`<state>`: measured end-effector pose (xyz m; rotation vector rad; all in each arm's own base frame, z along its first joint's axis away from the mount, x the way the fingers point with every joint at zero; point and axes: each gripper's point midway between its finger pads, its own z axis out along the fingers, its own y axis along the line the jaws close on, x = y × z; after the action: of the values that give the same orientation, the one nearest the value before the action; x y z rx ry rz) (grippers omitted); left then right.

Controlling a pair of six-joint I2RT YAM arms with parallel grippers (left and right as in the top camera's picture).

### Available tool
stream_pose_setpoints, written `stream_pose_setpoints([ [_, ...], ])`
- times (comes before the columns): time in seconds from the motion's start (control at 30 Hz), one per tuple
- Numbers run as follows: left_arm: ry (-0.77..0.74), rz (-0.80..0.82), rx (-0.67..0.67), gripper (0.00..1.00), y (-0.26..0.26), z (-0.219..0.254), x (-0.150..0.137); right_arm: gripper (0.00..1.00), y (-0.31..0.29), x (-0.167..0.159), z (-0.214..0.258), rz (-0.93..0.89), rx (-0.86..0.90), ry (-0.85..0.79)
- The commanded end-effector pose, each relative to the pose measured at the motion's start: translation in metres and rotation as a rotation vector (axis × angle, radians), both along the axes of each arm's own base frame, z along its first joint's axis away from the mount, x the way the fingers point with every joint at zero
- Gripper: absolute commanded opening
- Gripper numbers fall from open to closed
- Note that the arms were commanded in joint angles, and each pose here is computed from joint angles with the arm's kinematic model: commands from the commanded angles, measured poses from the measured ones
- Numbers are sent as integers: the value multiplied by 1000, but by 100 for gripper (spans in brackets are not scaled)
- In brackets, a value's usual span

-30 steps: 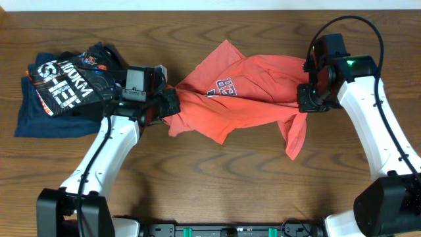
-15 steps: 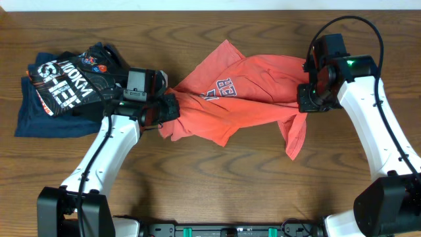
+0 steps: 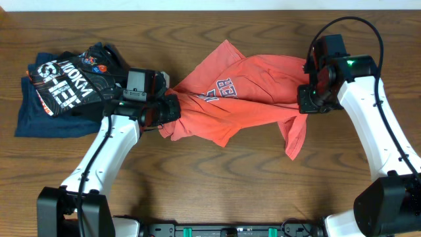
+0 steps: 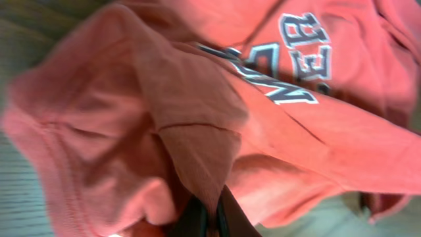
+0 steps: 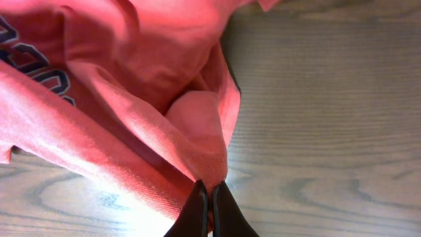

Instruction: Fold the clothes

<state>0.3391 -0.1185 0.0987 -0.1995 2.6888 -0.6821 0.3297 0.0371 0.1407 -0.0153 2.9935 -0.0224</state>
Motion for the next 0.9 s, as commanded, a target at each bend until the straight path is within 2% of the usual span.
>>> stream_pose_setpoints([
  [0.0, -46, -65, -74, 6, -11, 23, -8, 1, -15, 1, 0, -59, -27, 1],
  [0.13, -164, -34, -82, 6, 1, 62, -9, 1, -29, -2, 0, -88, -51, 17],
  [0.23, -268, 49, -35, 6, 27, 90, -6, 3, -34, 12, 2, -37, -59, -36],
  [0.37, -350, 179, 76, 6, 65, 108, -2, 19, -11, 32, 6, 70, 52, -119],
  [0.47, -351, 219, 121, 6, 76, 106, 0, 30, 16, 32, 10, 150, 186, -130],
  [0.57, -326, 244, 161, 6, 84, 96, 3, 32, 25, 16, 7, 167, 220, -63],
  [0.73, -268, 331, 304, 6, 111, 73, 10, 33, 29, -24, -6, 163, 218, 102],
  [0.87, -217, 349, 317, 6, 114, 57, 13, 34, 32, -49, -31, 176, 207, 195],
])
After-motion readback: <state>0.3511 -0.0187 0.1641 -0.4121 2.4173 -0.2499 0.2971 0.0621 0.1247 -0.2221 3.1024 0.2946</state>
